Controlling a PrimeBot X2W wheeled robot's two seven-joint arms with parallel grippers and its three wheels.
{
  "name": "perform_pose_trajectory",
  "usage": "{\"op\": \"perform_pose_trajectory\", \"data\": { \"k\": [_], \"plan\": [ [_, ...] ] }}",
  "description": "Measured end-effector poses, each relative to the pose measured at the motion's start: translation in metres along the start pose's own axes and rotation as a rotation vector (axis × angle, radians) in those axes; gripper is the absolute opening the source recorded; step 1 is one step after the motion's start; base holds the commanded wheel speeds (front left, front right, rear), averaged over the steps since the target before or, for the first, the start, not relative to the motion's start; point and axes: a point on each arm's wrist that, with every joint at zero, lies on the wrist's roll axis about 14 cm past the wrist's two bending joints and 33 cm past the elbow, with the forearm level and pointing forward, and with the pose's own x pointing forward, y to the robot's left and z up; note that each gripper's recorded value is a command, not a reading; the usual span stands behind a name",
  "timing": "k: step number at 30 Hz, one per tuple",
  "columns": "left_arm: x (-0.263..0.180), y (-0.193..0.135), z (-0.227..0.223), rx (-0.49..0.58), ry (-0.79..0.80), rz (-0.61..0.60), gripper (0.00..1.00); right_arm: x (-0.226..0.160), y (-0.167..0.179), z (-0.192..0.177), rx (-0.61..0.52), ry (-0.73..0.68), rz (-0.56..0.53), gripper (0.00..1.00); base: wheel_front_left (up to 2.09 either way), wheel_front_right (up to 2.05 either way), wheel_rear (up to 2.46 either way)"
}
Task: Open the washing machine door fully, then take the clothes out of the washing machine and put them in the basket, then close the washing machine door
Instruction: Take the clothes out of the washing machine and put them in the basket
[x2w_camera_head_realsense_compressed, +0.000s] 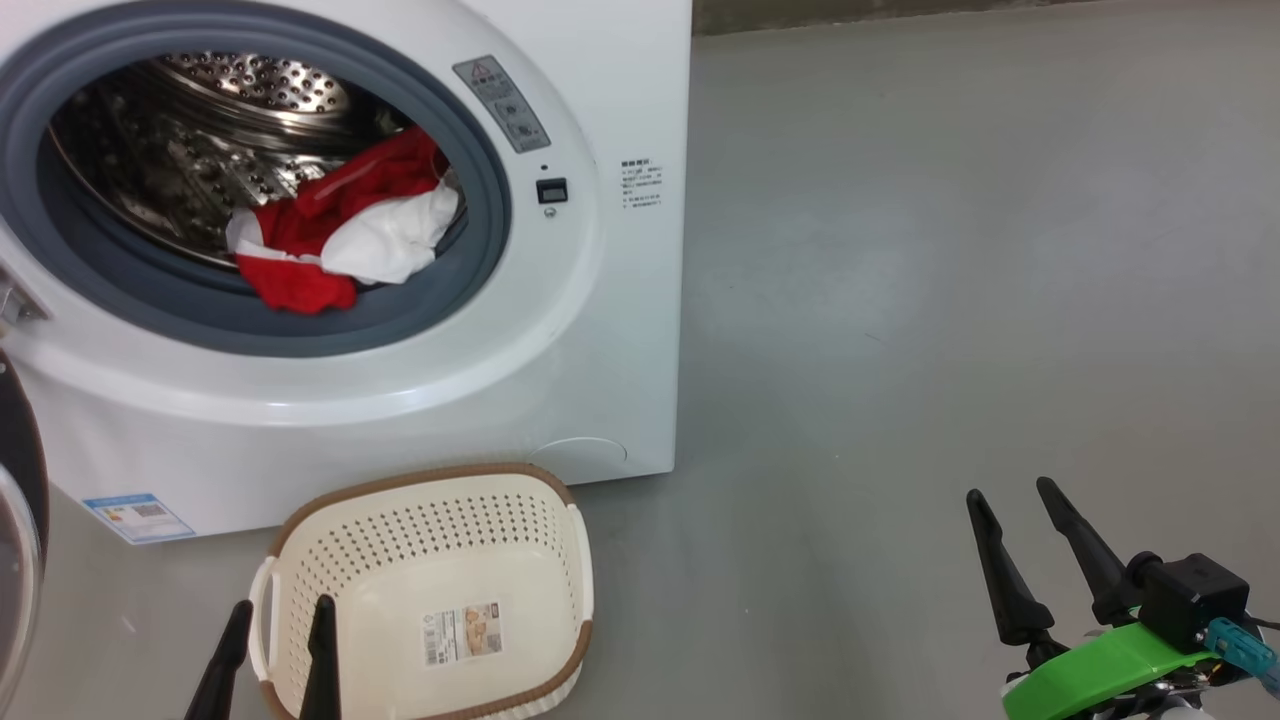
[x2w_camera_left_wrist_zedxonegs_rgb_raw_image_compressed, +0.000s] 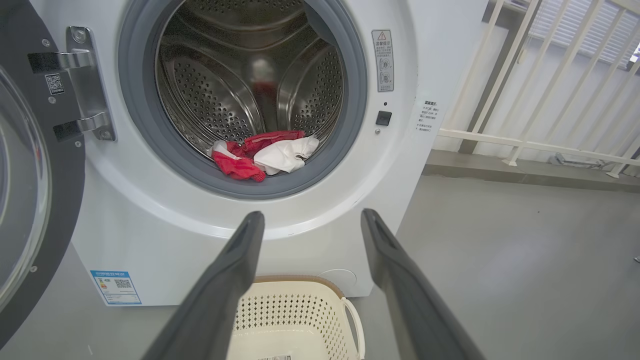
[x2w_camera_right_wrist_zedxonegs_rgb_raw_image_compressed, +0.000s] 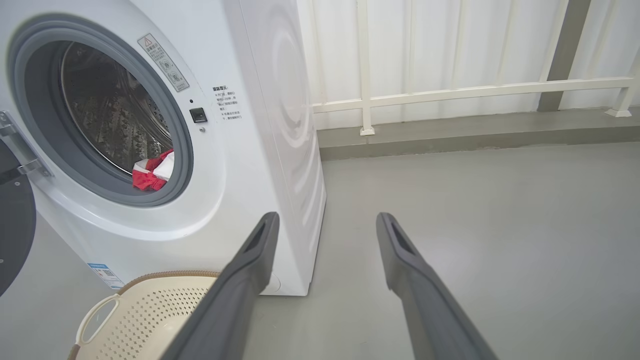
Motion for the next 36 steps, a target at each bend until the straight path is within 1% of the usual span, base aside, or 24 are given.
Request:
{"op": "perform_pose_trajectory", "data": {
  "k": [10, 20, 29, 32, 36],
  "plan": [
    [0.0, 0.003, -0.003, -0.007, 0.009, 0.011, 1.0, 0.001, 0.002, -0.003, -0.001, 0.008, 0.006, 1.0, 0.78, -0.79, 0.02],
    [0.007, 0.003, -0.003, -0.009, 0.006, 0.01, 1.0, 0.003, 0.001, -0.008, 0.0, 0.026, 0.003, 1.0, 0.02, -0.02, 0.0],
    [0.009, 0.006, -0.017, -0.011, 0.049, 0.019, 1.0, 0.006, 0.001, -0.015, 0.005, 0.045, -0.002, 1.0, 0.0, 0.0, 0.0],
    [0.018, 0.007, -0.02, -0.009, 0.055, 0.022, 1.0, 0.009, 0.002, -0.017, 0.008, 0.048, -0.001, 1.0, 0.0, 0.0, 0.0],
    [0.043, 0.0, -0.017, 0.009, 0.039, -0.014, 1.0, 0.02, 0.005, -0.016, 0.016, 0.043, 0.002, 1.0, 0.0, 0.0, 0.0]
  ]
}}
